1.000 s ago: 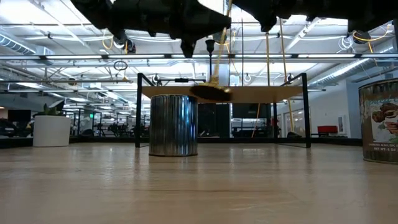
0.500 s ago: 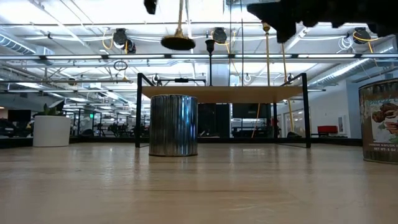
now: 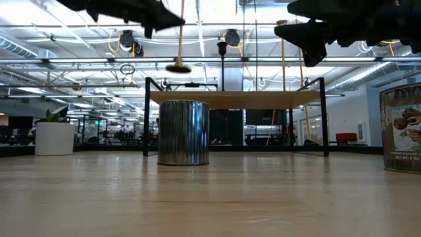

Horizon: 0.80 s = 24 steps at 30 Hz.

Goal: Pick & Place candle stick holders
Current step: Put the golden candle holder on the shelf

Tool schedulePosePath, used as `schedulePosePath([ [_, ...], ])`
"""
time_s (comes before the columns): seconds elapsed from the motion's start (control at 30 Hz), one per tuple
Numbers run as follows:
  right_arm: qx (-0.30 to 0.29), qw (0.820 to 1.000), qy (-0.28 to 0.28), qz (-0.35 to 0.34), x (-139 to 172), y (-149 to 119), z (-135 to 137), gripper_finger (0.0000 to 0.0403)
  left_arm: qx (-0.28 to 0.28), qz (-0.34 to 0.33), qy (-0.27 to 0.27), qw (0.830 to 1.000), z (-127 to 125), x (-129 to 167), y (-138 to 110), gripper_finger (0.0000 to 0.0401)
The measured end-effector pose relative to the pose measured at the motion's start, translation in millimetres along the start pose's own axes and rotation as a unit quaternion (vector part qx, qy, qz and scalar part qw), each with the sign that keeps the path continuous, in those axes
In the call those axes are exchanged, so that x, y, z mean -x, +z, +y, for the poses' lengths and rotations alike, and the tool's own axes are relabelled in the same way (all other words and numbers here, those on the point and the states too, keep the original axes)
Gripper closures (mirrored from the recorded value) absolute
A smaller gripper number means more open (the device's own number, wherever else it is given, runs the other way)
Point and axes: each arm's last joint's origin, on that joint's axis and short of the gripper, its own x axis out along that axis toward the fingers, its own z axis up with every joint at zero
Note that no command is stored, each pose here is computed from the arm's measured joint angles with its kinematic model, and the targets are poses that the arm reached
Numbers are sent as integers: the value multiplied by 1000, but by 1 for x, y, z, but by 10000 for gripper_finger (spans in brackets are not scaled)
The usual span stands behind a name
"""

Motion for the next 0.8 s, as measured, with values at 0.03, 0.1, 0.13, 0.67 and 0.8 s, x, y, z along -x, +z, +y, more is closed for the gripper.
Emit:
schedulePosePath([
  [0.03, 0, 1000, 0, 0, 0, 0, 0, 202, 4, 5, 6, 1000, 7, -2, -4, 389],
  [0.1, 1, 1000, 0, 0, 0, 0, 0, 202, 7, 9, 7, 1000, 18, -9, -11, 389],
  [0.13, 1, 1000, 0, 0, 0, 0, 0, 202, 13, 15, 6, 1000, 23, -12, -15, 389],
  [0.67, 1, 1000, 0, 4, 0, -1, 0, 202, 36, 42, 52, 997, 69, -23, -44, 389],
  [0.8, 1, 1000, 0, 4, 0, -1, 0, 202, 32, 56, 51, 997, 69, -23, -48, 389],
])
